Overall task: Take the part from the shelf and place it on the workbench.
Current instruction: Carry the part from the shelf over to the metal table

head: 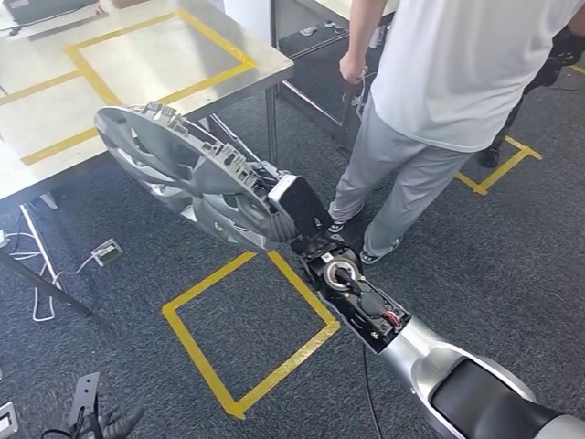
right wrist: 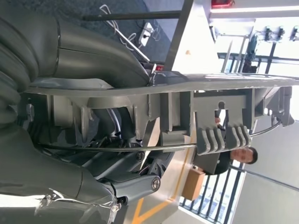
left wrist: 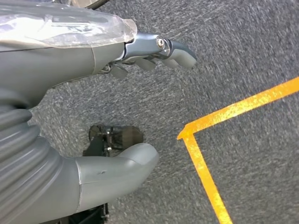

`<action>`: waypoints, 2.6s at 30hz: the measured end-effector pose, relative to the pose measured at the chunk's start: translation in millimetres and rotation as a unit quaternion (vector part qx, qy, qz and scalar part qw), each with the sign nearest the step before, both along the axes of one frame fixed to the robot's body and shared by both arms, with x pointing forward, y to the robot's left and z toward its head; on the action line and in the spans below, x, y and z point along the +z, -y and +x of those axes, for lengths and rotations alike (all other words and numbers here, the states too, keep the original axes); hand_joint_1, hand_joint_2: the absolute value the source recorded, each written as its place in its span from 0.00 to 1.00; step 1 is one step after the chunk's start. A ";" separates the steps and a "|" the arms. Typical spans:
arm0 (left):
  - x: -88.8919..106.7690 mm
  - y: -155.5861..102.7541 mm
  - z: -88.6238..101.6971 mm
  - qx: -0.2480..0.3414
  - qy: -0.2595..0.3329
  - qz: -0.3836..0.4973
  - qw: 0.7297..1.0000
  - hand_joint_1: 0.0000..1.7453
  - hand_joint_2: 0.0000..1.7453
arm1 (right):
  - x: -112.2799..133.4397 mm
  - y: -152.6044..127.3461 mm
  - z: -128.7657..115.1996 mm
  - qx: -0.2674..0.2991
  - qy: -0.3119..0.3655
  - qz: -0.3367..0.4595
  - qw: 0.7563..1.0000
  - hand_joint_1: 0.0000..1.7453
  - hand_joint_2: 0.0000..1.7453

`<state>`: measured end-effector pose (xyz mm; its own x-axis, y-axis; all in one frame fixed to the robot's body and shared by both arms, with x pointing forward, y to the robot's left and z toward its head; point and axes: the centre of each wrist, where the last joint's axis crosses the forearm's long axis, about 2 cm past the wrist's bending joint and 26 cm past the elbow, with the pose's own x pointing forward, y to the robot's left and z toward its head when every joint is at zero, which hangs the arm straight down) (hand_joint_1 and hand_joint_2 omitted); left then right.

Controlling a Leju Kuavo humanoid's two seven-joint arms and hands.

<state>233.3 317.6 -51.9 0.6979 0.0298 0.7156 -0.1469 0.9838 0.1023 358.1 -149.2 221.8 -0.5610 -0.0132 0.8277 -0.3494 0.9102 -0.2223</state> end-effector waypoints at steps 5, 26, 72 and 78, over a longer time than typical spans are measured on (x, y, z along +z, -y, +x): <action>-0.4 0.9 -0.7 0.000 -0.001 -0.001 1.000 0.00 1.00 | 2.6 0.9 1.1 -0.002 0.003 0.002 1.000 1.00 1.00; 3.4 6.7 7.0 -0.001 0.007 -0.004 1.000 0.00 1.00 | 42.9 4.5 8.0 -0.055 0.055 0.028 0.997 1.00 1.00; -1.8 10.8 -2.7 0.014 0.004 0.000 1.000 0.00 1.00 | 59.0 4.0 14.9 -0.063 0.055 0.056 0.995 1.00 1.00; -2.3 10.9 -3.8 0.012 0.003 -0.001 1.000 0.00 1.00 | 58.1 3.7 13.3 -0.059 0.052 0.057 0.995 1.00 1.00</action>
<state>229.5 306.6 -54.2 0.6922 0.0483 0.7201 -0.1708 0.9804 0.0984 371.4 -152.9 279.9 -0.6471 -0.0332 0.7617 -0.2189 0.9651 -0.1439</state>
